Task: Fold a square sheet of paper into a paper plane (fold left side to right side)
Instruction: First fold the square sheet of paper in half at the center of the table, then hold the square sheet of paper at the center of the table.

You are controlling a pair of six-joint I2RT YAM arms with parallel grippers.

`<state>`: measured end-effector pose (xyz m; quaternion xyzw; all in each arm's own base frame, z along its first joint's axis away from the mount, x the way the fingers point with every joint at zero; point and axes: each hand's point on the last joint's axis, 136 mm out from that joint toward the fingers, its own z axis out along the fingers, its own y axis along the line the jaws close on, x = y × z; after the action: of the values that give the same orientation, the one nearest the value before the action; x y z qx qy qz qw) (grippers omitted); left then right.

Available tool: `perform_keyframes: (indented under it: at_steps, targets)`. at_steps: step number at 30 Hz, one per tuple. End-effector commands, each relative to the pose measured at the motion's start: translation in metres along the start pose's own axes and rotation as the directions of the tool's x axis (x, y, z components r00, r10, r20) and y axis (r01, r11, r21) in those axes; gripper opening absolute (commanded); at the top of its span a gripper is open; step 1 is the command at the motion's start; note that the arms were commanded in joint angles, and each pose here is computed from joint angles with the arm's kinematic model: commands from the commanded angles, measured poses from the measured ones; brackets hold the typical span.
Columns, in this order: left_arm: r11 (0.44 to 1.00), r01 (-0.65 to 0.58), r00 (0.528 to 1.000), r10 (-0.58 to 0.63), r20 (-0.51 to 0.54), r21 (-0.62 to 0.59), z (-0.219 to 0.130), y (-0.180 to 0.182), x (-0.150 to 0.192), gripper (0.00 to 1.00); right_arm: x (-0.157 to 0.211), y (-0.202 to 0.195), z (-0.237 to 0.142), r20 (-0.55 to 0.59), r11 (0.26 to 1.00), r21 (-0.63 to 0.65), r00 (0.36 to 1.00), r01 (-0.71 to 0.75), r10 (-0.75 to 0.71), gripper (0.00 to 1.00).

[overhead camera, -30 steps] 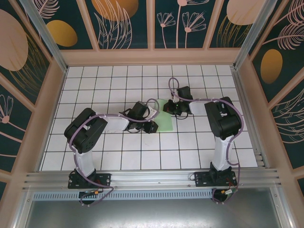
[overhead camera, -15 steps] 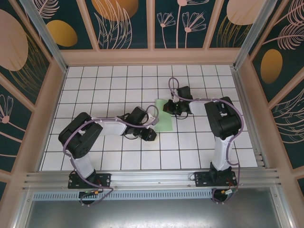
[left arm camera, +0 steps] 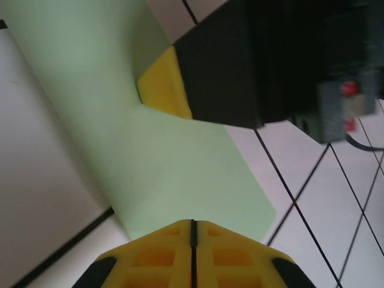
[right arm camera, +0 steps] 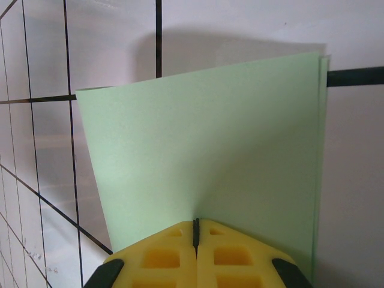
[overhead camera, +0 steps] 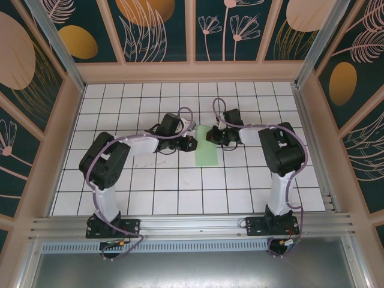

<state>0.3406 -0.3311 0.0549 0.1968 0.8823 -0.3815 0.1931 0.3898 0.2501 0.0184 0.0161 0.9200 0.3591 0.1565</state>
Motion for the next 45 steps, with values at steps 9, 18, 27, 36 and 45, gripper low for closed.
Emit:
perform_keyframes:
  at_steps: [9,18,27,36,45]
  targets:
    - [0.999,0.037,0.999,-0.037,-0.011,-0.012,0.034,0.017,-0.009,0.1,0.023,-0.031,0.0,-0.049,0.992,0.119,0.998,-0.036,0.042,0.04]
    - [0.994,0.069,0.995,-0.075,-0.067,-0.086,0.041,0.039,0.023,0.09,-0.001,0.005,-0.024,0.046,0.999,0.035,0.998,0.036,-0.037,0.07]
    - [0.992,0.072,0.993,-0.08,-0.082,-0.101,0.042,0.04,0.034,0.09,0.018,0.025,-0.062,0.073,0.998,0.032,0.995,0.061,-0.063,0.09]
    - [0.993,0.064,0.994,-0.072,-0.079,-0.097,0.044,0.034,0.03,0.09,0.092,0.02,-0.043,-0.075,1.0,0.021,0.997,-0.001,0.003,0.06]
    - [0.992,0.062,0.995,-0.07,-0.076,-0.11,0.043,0.033,0.029,0.09,0.118,0.003,-0.039,-0.13,0.998,0.067,0.991,-0.021,0.03,0.05]
